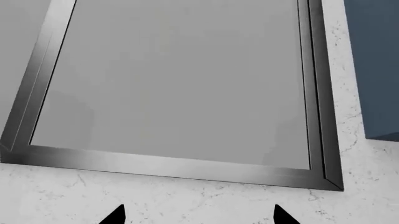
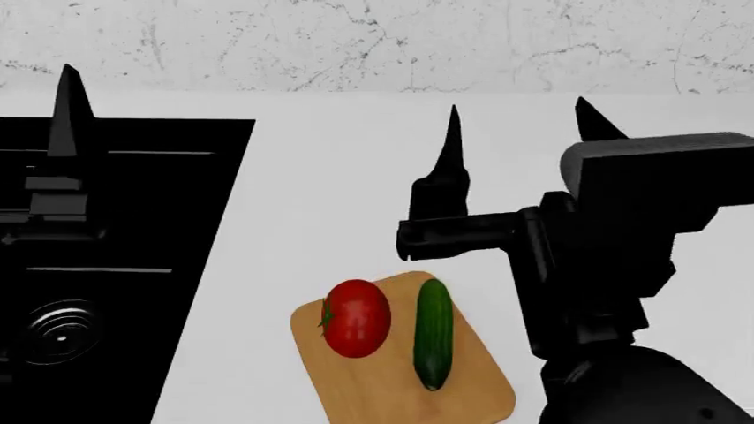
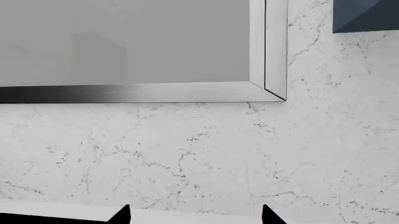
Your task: Pick the vegetables from the sink and place them on the cutting board.
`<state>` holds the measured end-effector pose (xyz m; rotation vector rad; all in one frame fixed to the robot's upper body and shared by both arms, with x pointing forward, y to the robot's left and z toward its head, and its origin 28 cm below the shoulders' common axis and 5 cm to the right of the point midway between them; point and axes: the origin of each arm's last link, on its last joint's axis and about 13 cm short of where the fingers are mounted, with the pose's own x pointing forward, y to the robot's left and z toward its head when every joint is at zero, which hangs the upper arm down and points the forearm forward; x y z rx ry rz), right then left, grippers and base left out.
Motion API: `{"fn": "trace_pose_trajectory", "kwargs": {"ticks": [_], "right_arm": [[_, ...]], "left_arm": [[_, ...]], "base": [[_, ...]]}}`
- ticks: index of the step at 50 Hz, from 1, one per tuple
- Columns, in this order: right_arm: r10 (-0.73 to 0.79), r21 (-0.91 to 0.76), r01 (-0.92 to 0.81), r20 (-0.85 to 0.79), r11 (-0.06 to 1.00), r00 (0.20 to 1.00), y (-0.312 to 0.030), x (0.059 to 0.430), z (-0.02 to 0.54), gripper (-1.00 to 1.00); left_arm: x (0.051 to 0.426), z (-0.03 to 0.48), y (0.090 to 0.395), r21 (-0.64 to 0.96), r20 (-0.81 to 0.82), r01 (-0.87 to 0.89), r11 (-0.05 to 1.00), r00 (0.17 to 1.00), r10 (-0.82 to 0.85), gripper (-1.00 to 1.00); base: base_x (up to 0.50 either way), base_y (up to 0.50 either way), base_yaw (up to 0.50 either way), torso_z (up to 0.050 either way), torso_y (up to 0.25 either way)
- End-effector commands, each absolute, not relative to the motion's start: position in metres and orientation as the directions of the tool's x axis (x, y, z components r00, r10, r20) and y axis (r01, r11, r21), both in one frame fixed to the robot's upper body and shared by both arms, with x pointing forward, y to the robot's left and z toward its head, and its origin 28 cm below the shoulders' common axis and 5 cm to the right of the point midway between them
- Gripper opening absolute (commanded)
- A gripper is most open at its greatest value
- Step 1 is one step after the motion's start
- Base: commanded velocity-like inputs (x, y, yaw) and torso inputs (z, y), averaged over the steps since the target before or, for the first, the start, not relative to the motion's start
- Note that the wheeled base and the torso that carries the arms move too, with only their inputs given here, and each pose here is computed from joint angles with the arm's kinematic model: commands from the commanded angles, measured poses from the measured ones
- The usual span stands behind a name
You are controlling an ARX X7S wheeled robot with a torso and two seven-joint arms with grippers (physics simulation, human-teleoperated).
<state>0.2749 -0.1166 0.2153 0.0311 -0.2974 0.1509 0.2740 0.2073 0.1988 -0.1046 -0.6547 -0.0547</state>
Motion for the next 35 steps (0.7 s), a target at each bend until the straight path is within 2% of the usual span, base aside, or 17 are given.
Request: {"fn": "trace_pose_trajectory", "kwargs": {"ticks": [1, 15, 35], "right_arm": [[0.139, 0.038, -0.169, 0.403, 0.985, 0.904, -0.115, 0.248, 0.228, 1.00], [0.094, 0.052, -0.139, 0.504, 0.989, 0.858, -0.112, 0.222, 0.246, 1.00], [0.074, 0.015, -0.112, 0.659, 0.994, 0.749, -0.103, 0.178, 0.267, 1.00]], "left_arm": [[0.250, 0.215, 0.207, -0.090, 0.679, 0.153, 0.984, 0.732, -0.052, 1.00], [0.228, 0.229, 0.207, -0.086, 0.734, 0.169, 0.982, 0.677, -0.052, 1.00], [0.197, 0.247, 0.208, -0.085, 0.805, 0.171, 0.982, 0.592, -0.034, 1.00]], "base": [[0.00, 0.00, 0.00, 0.000, 0.000], [0.00, 0.00, 0.00, 0.000, 0.000], [0.00, 0.00, 0.00, 0.000, 0.000]]}}
